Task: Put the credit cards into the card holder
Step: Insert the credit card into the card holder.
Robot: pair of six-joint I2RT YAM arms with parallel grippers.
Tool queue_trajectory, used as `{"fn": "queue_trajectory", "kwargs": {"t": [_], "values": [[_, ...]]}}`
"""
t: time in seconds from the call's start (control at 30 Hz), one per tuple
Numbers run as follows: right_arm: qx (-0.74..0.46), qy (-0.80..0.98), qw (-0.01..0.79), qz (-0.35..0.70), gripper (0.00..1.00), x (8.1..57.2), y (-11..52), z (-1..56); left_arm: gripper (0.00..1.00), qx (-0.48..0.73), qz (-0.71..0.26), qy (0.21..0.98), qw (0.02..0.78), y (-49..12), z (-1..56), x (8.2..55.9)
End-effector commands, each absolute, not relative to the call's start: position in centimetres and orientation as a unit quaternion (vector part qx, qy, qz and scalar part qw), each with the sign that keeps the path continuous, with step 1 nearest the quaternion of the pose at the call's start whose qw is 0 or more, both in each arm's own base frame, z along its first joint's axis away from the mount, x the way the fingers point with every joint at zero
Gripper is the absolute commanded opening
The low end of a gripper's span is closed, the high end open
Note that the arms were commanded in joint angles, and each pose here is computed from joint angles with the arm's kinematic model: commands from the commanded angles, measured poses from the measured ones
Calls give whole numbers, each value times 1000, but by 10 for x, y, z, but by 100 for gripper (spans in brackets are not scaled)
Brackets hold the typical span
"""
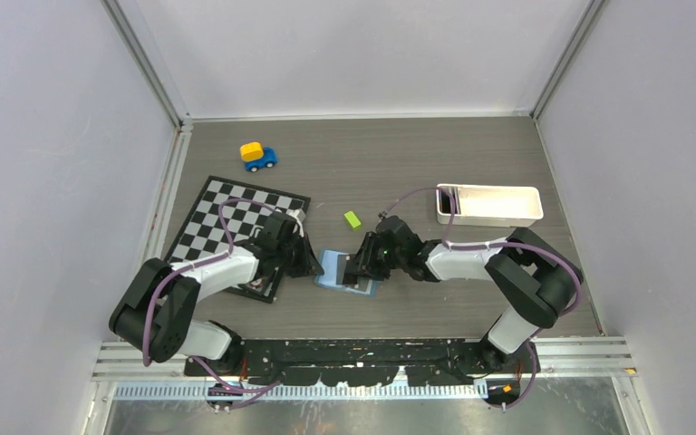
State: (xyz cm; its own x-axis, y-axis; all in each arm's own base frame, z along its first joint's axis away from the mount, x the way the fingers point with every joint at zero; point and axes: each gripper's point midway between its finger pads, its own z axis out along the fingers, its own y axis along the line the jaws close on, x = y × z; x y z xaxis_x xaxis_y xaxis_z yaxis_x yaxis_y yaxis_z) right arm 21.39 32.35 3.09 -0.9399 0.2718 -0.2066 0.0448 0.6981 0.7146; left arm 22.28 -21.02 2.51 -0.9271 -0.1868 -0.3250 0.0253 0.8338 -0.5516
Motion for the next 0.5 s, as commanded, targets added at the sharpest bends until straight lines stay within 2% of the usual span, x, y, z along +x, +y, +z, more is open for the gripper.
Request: {"fn": "queue_trajectory", "kwargs": {"t": [0.0, 0.17, 0.47], "values": [[74, 941, 166, 286, 40, 208, 301, 18, 0, -36, -280, 943, 178, -208, 23, 218], [63, 953, 175, 240, 46, 202, 291, 18, 0, -36, -281, 942, 180, -208, 24, 219], [36, 953, 187, 235, 47, 204, 305, 25, 0, -31, -289, 940, 178, -211, 24, 218]]}}
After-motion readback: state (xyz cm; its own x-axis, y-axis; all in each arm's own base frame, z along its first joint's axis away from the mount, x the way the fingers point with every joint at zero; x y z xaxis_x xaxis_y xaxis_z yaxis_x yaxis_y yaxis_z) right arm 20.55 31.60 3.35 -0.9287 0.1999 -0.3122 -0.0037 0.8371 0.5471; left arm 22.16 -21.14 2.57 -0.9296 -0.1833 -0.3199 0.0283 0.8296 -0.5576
